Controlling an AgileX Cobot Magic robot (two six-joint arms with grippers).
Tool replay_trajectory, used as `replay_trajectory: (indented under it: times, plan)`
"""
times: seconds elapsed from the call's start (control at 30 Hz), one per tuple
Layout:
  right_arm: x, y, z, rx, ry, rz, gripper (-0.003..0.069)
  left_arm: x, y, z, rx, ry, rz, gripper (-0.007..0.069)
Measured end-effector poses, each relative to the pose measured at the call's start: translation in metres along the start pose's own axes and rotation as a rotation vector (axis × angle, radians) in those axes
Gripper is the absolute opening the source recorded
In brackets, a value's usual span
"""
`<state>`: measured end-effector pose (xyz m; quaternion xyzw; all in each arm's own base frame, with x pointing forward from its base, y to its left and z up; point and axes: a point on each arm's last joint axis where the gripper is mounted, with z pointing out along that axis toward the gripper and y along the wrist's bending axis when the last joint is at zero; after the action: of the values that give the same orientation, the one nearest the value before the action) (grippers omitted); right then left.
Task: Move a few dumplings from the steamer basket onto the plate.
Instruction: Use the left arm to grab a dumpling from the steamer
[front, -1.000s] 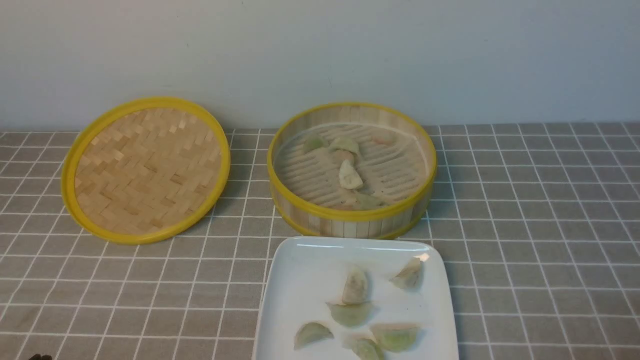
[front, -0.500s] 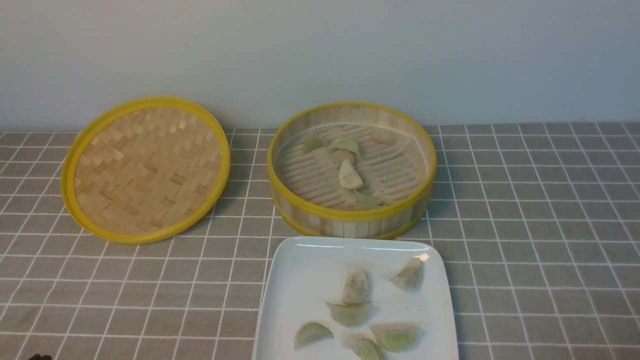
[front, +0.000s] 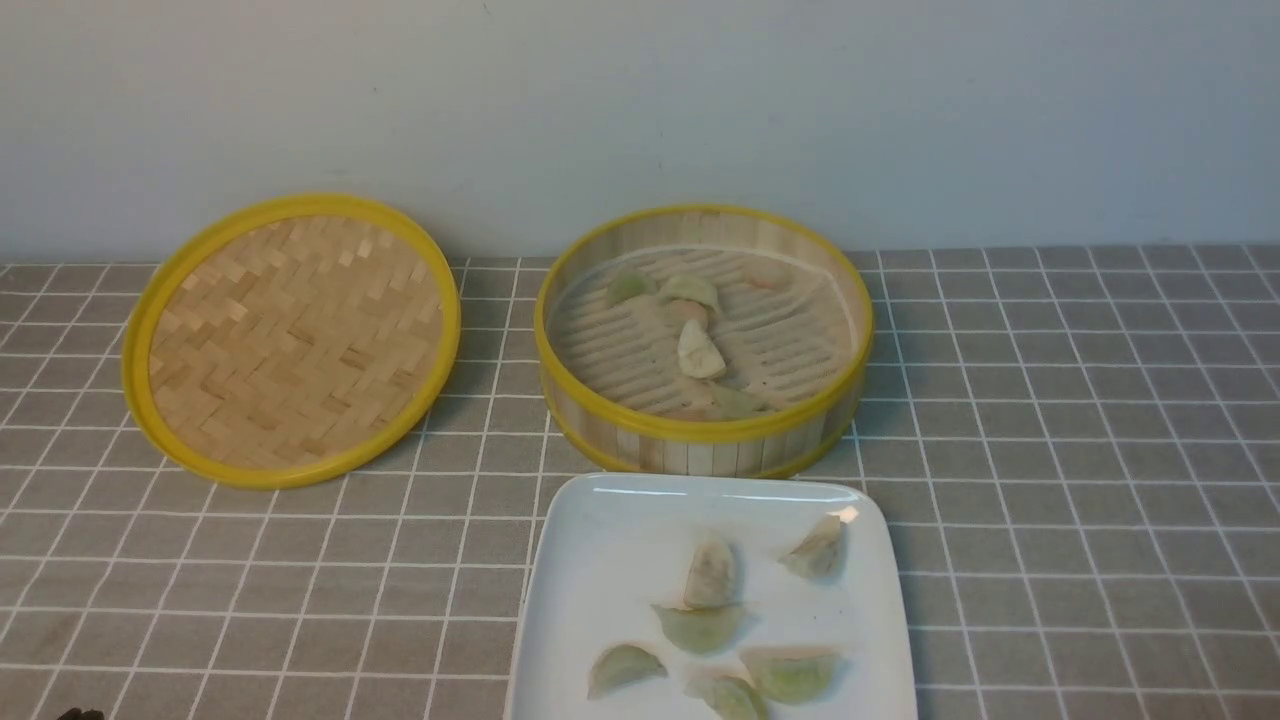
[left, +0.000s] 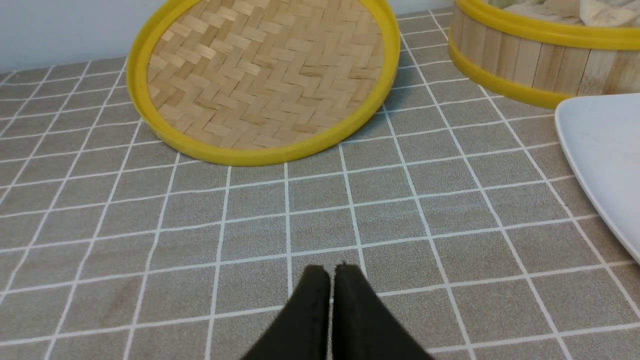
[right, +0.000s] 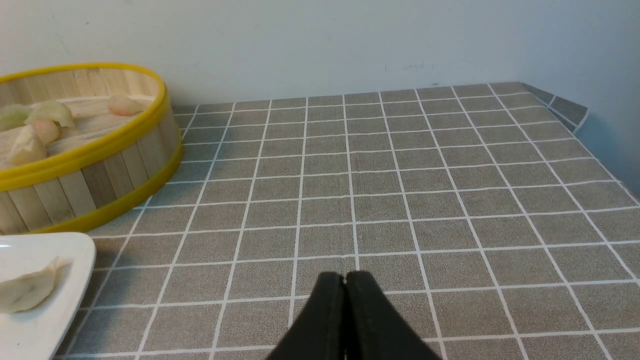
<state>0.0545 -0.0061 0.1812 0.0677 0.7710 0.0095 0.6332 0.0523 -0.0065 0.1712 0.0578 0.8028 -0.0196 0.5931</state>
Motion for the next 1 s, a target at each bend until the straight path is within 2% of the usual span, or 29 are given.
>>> replay_trajectory:
  times: [0.27,0.43,0.6,0.67,0.83,0.9,1.0]
  plan:
    - [0.0,0.0,0.0,0.0,0.0,0.001,-0.0015,-0.001,0.0,0.0,-0.003,-0.006,0.006,-0.0005]
    - [0.0,0.0,0.0,0.0,0.0,0.001,-0.0015,-0.008,0.001,0.0,-0.01,-0.084,0.0,-0.0005]
    - [0.0,0.0,0.0,0.0,0.0,0.0,-0.0015,-0.011,0.0,-0.001,0.008,-0.123,-0.078,-0.0005]
    - [0.0,0.0,0.0,0.0,0.0,0.0,-0.0015,-0.012,-0.003,-0.001,0.044,-0.127,-0.217,-0.0005]
    - [0.0,0.0,0.0,0.0,0.0,0.0,-0.0015,-0.019,-0.004,-0.002,0.086,-0.199,-0.432,-0.0005]
    - [0.0,0.0,0.0,0.0,0.0,0.0,-0.0015,-0.027,-0.001,-0.004,0.098,-0.288,-0.589,-0.0005]
    - [0.0,0.0,0.0,0.0,0.0,0.0,-0.0015,-0.037,0.009,-0.008,0.069,-0.439,-0.752,-0.0005]
